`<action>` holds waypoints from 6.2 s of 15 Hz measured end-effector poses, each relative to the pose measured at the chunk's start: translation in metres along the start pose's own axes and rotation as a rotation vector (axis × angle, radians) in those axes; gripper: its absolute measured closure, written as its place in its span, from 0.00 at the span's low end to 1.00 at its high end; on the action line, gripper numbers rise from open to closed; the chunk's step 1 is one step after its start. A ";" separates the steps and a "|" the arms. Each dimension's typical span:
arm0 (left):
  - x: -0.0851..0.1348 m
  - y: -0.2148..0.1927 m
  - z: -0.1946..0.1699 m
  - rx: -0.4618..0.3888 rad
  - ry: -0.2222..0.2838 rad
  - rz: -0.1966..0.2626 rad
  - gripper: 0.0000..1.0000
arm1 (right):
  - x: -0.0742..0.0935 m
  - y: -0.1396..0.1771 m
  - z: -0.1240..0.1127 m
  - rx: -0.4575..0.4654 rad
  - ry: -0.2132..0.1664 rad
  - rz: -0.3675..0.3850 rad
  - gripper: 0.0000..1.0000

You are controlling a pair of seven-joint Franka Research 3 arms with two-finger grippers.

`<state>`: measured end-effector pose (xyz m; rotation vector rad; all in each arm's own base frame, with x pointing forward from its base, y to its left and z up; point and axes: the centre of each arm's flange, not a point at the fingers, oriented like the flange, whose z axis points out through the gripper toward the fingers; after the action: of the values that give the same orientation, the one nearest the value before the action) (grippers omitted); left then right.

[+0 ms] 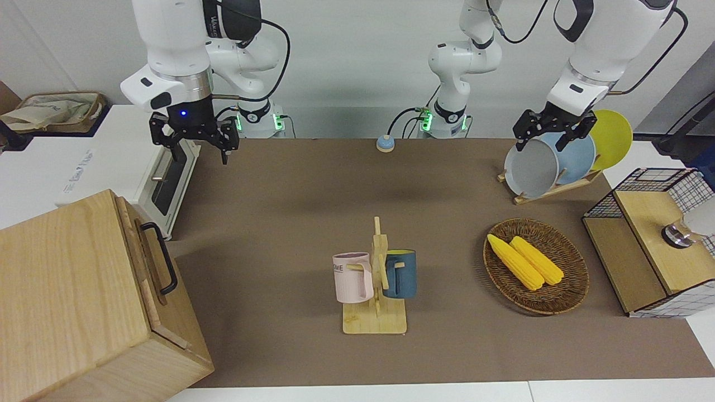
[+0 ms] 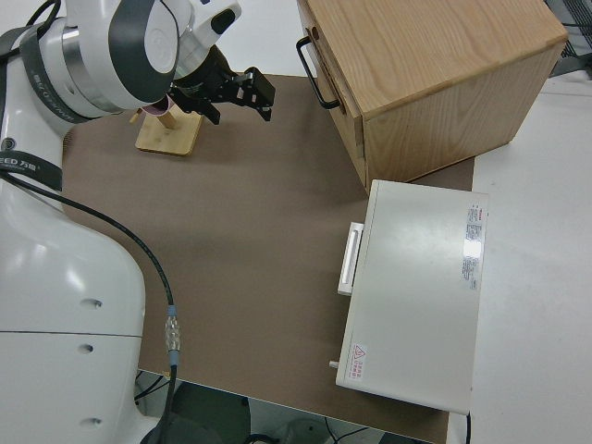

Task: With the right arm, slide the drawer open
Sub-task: 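Raise the right arm and reach the right gripper toward the drawer's black handle, then close the right gripper around the black bar handle of the wooden drawer, then pull the handle toward the robot with the right gripper, sliding the drawer out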

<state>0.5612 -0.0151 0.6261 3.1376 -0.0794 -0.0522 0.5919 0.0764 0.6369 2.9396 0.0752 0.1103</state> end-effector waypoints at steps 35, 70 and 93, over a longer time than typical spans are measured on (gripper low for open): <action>0.000 0.000 0.000 0.000 0.000 0.000 0.00 | 0.090 -0.088 0.208 -1.242 0.183 -0.470 0.02; 0.000 0.000 0.000 0.000 0.000 0.000 0.00 | 0.032 -0.222 0.208 -1.337 0.195 -0.383 0.81; 0.000 0.000 0.000 0.000 0.000 0.000 0.00 | -0.011 -0.306 0.183 -1.326 0.238 -0.415 0.67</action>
<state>0.5612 -0.0151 0.6261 3.1376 -0.0795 -0.0522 0.5818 0.3393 0.3961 1.5407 0.4416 0.2995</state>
